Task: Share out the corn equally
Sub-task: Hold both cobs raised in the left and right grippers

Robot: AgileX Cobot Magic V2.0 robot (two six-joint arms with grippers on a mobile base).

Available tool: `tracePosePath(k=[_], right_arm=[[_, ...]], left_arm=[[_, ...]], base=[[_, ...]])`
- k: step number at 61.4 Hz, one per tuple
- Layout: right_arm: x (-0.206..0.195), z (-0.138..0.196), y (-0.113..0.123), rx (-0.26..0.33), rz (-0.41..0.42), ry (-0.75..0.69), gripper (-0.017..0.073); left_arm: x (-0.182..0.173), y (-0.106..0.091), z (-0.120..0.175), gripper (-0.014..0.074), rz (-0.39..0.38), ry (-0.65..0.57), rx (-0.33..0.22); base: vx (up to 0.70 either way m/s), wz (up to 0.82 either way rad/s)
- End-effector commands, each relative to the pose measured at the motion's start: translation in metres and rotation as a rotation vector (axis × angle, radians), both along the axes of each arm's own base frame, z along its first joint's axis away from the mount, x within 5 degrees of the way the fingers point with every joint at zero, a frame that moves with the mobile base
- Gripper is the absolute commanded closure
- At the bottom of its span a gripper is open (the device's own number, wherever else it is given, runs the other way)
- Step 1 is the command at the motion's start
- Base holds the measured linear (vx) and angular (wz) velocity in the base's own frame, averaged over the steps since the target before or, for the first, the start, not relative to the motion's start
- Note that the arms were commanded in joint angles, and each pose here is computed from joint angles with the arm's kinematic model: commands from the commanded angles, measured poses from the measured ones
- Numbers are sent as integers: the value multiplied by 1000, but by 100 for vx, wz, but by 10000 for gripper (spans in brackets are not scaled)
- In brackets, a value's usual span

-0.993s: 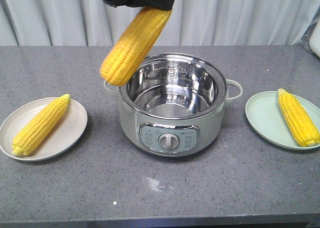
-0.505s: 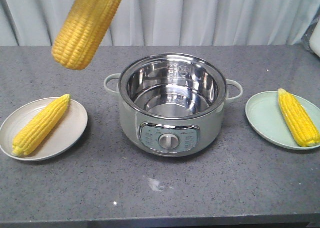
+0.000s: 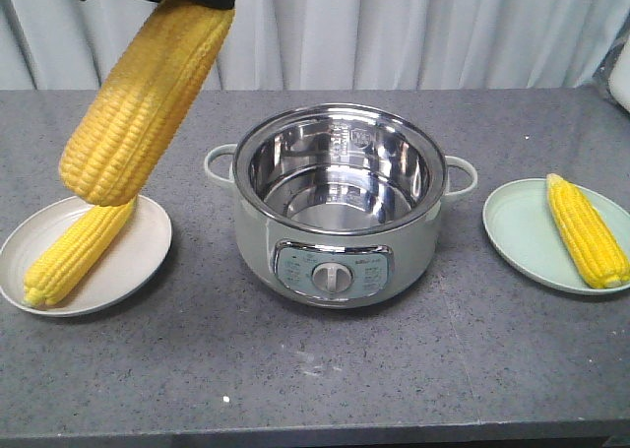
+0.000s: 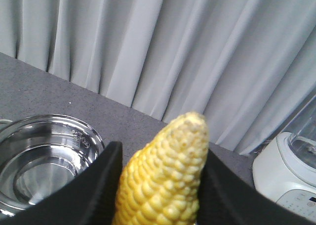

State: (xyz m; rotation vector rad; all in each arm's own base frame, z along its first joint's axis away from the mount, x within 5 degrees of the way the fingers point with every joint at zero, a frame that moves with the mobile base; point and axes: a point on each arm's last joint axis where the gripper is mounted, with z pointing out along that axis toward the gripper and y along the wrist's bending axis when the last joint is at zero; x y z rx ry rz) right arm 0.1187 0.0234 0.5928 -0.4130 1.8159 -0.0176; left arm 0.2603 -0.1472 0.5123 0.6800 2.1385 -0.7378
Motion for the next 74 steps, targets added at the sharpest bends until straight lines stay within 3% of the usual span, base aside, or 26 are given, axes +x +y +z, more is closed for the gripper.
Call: tracePosePath(k=[1, 74], right_arm=[[-4, 10, -1, 17, -8, -86, 564], [-4, 10, -1, 16, -9, -84, 564]], left_arm=[[-15, 4, 18, 601, -1, -55, -68], [-15, 4, 18, 601, -1, -55, -68]], base=[[0, 0], [0, 0]])
